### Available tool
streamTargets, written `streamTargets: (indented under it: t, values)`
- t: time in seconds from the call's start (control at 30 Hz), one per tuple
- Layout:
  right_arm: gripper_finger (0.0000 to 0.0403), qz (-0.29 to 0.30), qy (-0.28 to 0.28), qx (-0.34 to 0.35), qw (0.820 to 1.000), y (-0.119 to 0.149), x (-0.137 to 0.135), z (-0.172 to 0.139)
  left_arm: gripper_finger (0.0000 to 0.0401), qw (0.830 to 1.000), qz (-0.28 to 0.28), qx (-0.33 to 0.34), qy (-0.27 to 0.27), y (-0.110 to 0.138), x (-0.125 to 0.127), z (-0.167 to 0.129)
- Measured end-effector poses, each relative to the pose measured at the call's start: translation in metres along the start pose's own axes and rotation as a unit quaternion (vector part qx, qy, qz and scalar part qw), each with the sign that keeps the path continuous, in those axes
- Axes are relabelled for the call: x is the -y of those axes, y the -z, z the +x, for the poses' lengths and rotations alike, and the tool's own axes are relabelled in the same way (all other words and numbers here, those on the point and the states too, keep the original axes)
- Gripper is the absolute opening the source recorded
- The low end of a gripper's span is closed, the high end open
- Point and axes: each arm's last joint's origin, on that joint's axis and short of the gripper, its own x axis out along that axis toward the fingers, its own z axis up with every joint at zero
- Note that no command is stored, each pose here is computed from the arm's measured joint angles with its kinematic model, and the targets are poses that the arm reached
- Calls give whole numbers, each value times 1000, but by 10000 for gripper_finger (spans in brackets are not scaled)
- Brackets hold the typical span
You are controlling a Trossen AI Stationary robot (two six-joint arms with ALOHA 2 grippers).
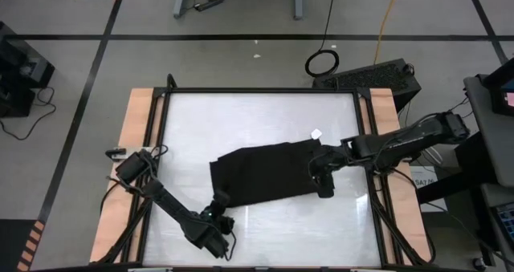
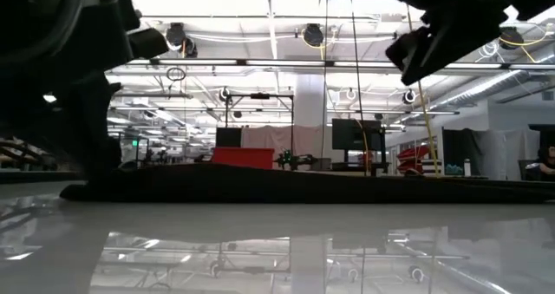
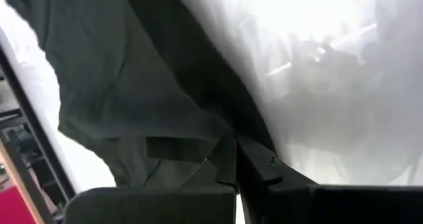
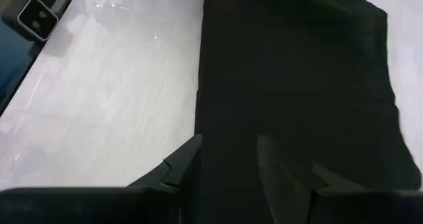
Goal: Roll towel
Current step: Roll the towel
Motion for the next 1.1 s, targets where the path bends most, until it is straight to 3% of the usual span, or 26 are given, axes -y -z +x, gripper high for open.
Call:
streamTargets:
  t: [0.17,0.33,0.5,0.9,1.1]
  values:
    - [134,3,-10,-54,998,7,2,27,0,1000,-4,-27,-10,7,-1,0]
    - [134,4,13,-129,992,21,11,51,0,999,-17,-48,-18,12,-1,0]
    - [134,20,8,-150,988,26,15,62,0,999,-11,-42,-20,13,4,-6]
    - [134,19,12,-131,991,23,26,66,0,999,3,-29,-40,18,16,-17]
    - [134,-18,24,-44,999,6,38,68,0,999,-15,-22,-42,19,21,-20]
